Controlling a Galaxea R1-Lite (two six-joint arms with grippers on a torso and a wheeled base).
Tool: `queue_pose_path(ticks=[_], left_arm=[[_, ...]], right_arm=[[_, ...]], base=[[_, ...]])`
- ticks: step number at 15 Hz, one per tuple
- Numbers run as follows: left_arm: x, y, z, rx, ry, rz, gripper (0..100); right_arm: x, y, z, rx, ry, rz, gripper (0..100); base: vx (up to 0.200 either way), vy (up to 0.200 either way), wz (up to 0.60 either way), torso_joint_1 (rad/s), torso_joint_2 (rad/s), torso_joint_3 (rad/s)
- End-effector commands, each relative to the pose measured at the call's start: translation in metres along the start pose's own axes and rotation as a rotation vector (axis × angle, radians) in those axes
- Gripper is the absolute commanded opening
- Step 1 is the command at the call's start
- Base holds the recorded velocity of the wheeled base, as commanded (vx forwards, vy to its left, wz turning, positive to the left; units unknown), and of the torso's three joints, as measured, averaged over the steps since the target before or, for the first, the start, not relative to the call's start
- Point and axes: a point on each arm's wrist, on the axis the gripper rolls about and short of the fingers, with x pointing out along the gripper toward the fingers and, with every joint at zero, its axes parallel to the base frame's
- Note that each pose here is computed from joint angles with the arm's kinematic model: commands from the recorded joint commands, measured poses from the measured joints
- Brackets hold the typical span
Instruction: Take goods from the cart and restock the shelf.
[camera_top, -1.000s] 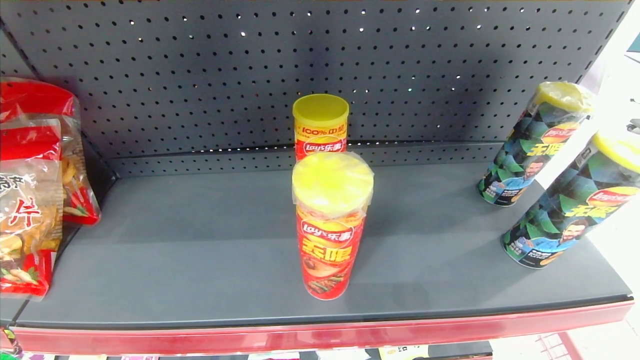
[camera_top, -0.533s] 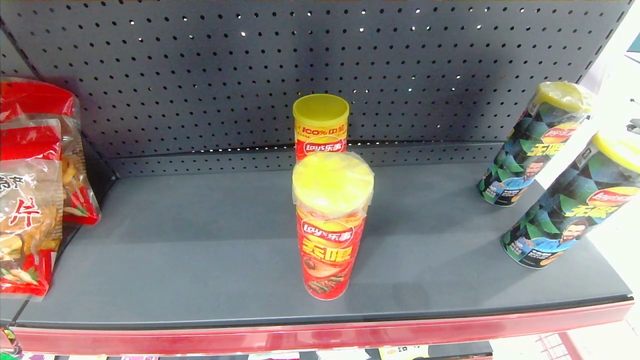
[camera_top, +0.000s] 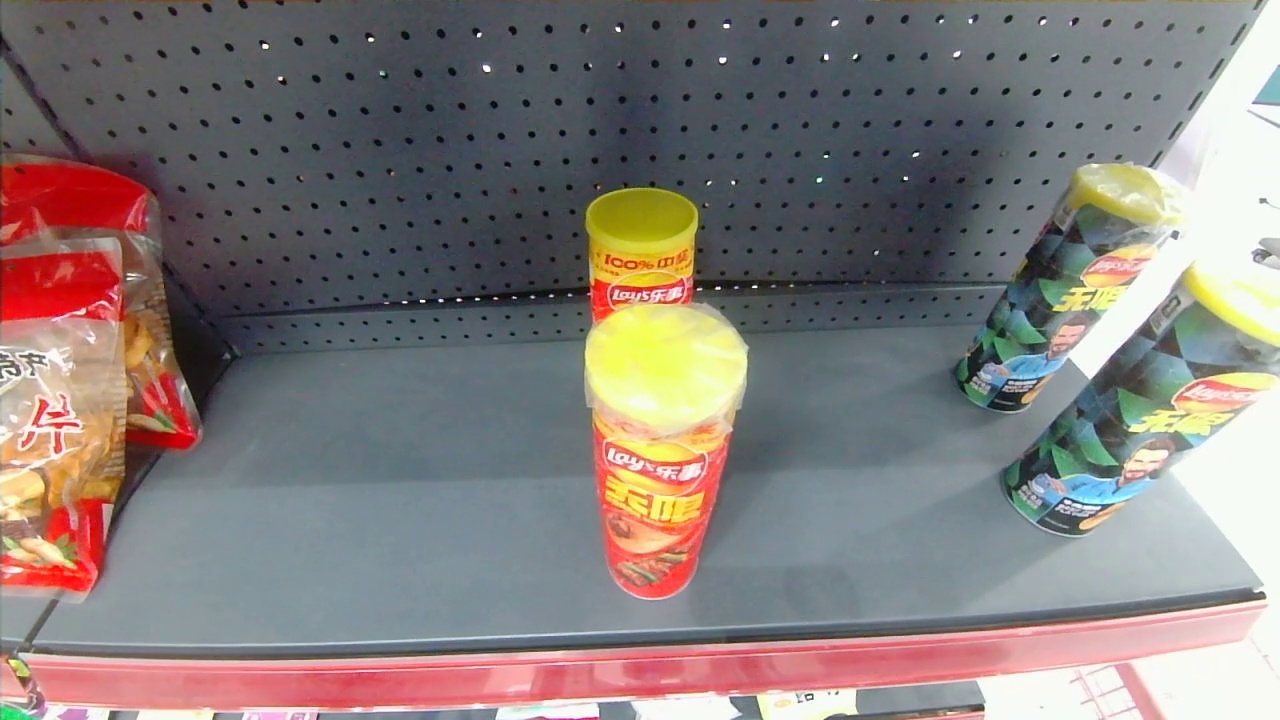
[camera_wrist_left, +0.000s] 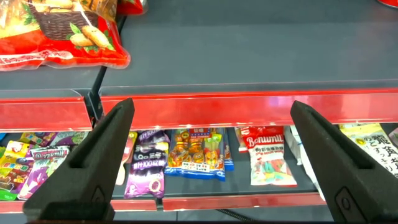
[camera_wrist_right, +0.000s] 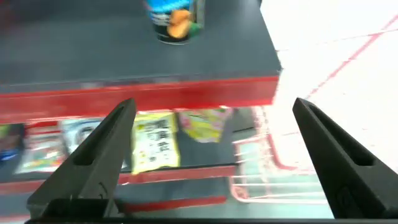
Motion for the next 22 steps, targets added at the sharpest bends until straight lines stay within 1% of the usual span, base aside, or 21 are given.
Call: queue_pose_path(ticks=[1, 2, 3, 4, 5, 6, 8, 11, 13, 22], left_arm=[[0.000, 0.000, 0.000, 0.000, 0.002, 0.001, 100], [0.000, 0.000, 0.000, 0.000, 0.002, 0.003, 100], [0.000, 0.000, 0.000, 0.000, 0.002, 0.001, 100], [0.000, 0.000, 0.000, 0.000, 0.002, 0.001, 100], [0.000, 0.000, 0.000, 0.000, 0.002, 0.001, 100], [0.000, 0.000, 0.000, 0.000, 0.002, 0.001, 100], [0.000, 0.000, 0.000, 0.000, 0.002, 0.001, 100], [0.000, 0.000, 0.000, 0.000, 0.002, 0.001, 100], [0.000, 0.000, 0.000, 0.000, 0.002, 0.001, 100], [0.000, 0.000, 0.000, 0.000, 0.002, 0.001, 100]], right_arm=[[0.001, -0.002, -0.022, -0.035, -0.007, -0.009, 100], [0.003, -0.003, -0.024, -0.036, -0.013, -0.015, 100], [0.006, -0.003, -0.032, -0.036, -0.002, -0.013, 100], [0.011, -0.003, -0.040, -0.040, -0.023, -0.014, 100], [0.011, -0.003, -0.040, -0.041, -0.022, -0.014, 100], [0.011, -0.004, -0.043, -0.035, 0.008, -0.023, 100], [0.010, -0.006, -0.043, -0.008, 0.002, 0.019, 100], [0.004, -0.007, -0.046, 0.004, -0.084, 0.022, 100], [0.003, -0.008, -0.046, 0.016, -0.082, -0.011, 100], [0.004, -0.008, -0.045, 0.014, -0.088, -0.020, 100]], base=[[0.000, 0.000, 0.00, 0.000, 0.00, 0.000], [0.000, 0.000, 0.00, 0.000, 0.00, 0.000], [0.000, 0.000, 0.00, 0.000, 0.00, 0.000], [0.000, 0.000, 0.00, 0.000, 0.00, 0.000], [0.000, 0.000, 0.00, 0.000, 0.00, 0.000], [0.000, 0.000, 0.00, 0.000, 0.00, 0.000], [0.000, 0.000, 0.00, 0.000, 0.00, 0.000], [0.000, 0.000, 0.00, 0.000, 0.00, 0.000], [0.000, 0.000, 0.00, 0.000, 0.00, 0.000], [0.000, 0.000, 0.00, 0.000, 0.00, 0.000]])
